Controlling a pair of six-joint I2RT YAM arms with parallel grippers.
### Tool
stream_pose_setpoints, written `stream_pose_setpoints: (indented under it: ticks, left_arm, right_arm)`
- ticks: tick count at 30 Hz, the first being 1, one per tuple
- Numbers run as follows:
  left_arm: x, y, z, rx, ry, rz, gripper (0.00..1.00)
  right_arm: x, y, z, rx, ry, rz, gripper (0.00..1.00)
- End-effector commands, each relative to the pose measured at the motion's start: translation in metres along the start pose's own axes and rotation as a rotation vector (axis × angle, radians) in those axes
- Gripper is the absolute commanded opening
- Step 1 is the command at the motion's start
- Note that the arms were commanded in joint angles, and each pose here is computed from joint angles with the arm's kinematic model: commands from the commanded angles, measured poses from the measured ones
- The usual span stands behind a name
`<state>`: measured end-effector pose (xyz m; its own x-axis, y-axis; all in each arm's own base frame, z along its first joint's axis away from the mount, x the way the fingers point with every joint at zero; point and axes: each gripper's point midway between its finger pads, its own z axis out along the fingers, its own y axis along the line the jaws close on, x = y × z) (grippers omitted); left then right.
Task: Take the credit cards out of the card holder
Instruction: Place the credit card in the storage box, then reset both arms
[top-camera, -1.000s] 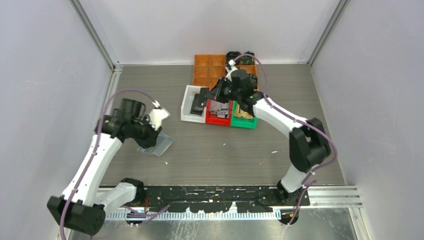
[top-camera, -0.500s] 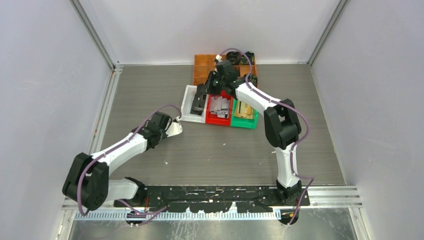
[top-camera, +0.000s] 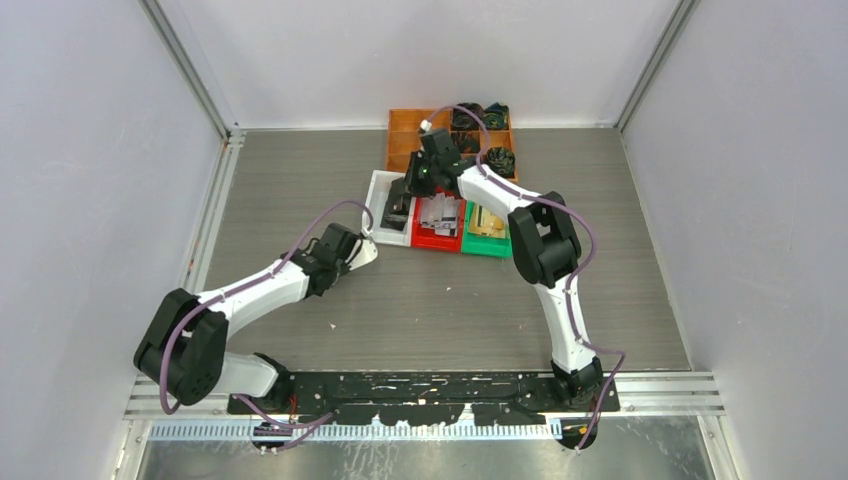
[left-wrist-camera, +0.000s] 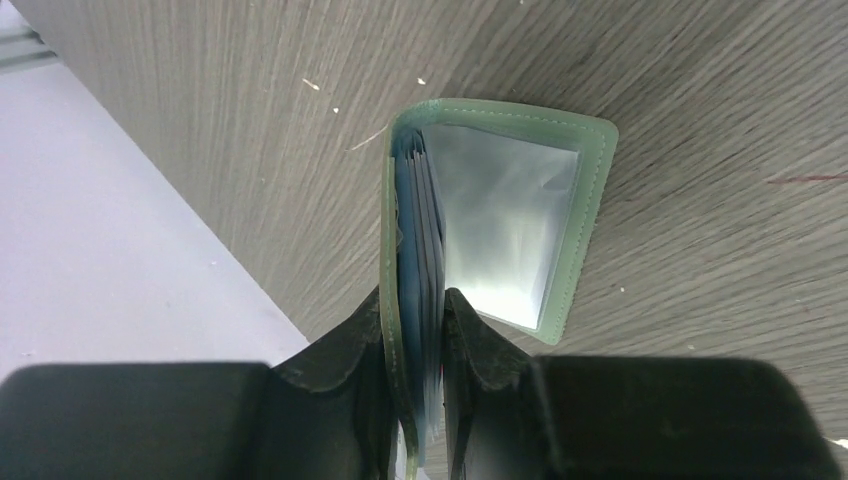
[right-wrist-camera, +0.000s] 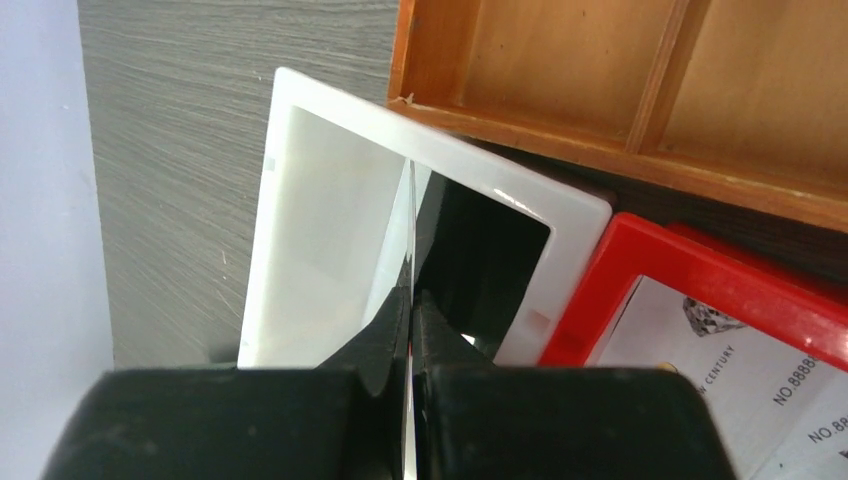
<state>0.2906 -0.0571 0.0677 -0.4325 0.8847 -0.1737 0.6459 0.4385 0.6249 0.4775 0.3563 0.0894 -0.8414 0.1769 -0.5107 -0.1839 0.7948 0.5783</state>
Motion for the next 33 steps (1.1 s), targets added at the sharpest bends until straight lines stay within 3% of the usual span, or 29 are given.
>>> stream_pose_setpoints:
  ticks: [1,3,5,8,11,17,24,27,33]
  left_arm:
    - [-0.001,0.000,-0.002,-0.030,-0.019,-0.066,0.06]
    - [0.001,0.004,0.001,-0.076,-0.016,-0.062,0.09]
    - [0.002,0.001,0.001,-0.082,-0.014,-0.061,0.23]
    - [0.000,-0.011,-0.006,-0.038,-0.010,-0.086,0.31]
    - [-0.005,-0.024,-0.015,0.026,-0.022,-0.120,0.40]
    - [-0.022,-0.058,-0.041,0.269,-0.120,-0.237,0.63]
    - [-0.032,-0.081,-0.058,0.417,-0.227,-0.230,0.95]
    - [-0.039,-0.083,-0.067,0.483,-0.259,-0.226,0.99]
    - [-0.045,-0.078,-0.076,0.535,-0.297,-0.250,0.98]
  right_arm:
    - [-0.025,0.015,-0.010,-0.017,-0.070,-0.056,0.01]
    - [-0.027,0.015,-0.013,-0.009,-0.077,-0.055,0.03]
    - [-0.030,0.015,-0.018,0.001,-0.091,-0.056,0.15]
    - [-0.036,0.017,-0.029,0.013,-0.114,-0.062,0.21]
    - [-0.045,0.022,-0.044,0.022,-0.157,-0.077,0.35]
    - [-0.058,0.035,-0.075,0.012,-0.218,-0.109,0.42]
    - [-0.061,0.053,-0.125,-0.036,-0.286,-0.128,0.46]
    - [-0.057,0.049,-0.149,-0.024,-0.335,-0.142,0.53]
    - [-0.052,0.027,-0.202,0.033,-0.421,-0.131,0.56]
